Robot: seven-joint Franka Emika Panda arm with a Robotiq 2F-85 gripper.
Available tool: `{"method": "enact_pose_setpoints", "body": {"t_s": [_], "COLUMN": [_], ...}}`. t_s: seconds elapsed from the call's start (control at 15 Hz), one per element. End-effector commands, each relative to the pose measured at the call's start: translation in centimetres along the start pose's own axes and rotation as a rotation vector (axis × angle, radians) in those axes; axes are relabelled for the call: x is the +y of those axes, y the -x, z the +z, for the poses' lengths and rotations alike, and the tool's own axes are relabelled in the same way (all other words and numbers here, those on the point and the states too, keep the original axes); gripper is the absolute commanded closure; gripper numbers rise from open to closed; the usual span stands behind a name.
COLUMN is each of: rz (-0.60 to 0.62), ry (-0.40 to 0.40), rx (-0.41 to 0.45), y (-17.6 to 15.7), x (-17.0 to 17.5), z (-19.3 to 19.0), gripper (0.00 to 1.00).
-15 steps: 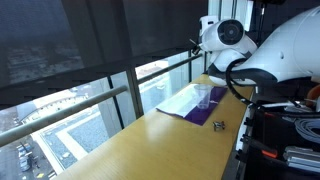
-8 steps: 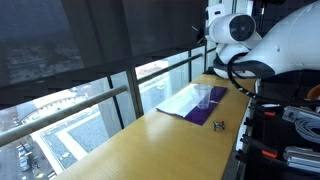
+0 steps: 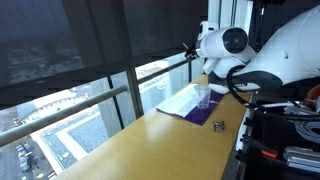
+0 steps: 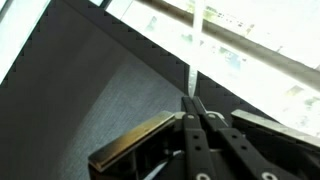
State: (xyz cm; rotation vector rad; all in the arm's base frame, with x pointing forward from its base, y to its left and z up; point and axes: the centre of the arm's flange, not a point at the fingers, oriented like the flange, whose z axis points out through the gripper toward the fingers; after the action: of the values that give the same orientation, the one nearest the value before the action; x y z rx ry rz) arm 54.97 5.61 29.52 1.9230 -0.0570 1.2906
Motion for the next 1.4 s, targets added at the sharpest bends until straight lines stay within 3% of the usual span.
{"method": "enact_pose_setpoints", "body": {"t_s": [0.0, 0.33, 0.67, 1.0, 1.33], "rz": [0.061, 0.122, 0.208, 0.278, 0.100], "ry": [-0.169, -0.344, -0.477, -0.447, -0.451], "rx": [-0.049, -0.028, -0.067, -0.063, -0.087], "y": [-0.4, -1.9, 0.8, 5.7, 7.7], "x": [-0.1, 1.0, 3.7, 5.4, 0.9], "z": [2.2, 1.5, -2.5, -5.9, -5.2], "gripper": [1.00, 1.00, 1.00, 1.00, 1.00]}}
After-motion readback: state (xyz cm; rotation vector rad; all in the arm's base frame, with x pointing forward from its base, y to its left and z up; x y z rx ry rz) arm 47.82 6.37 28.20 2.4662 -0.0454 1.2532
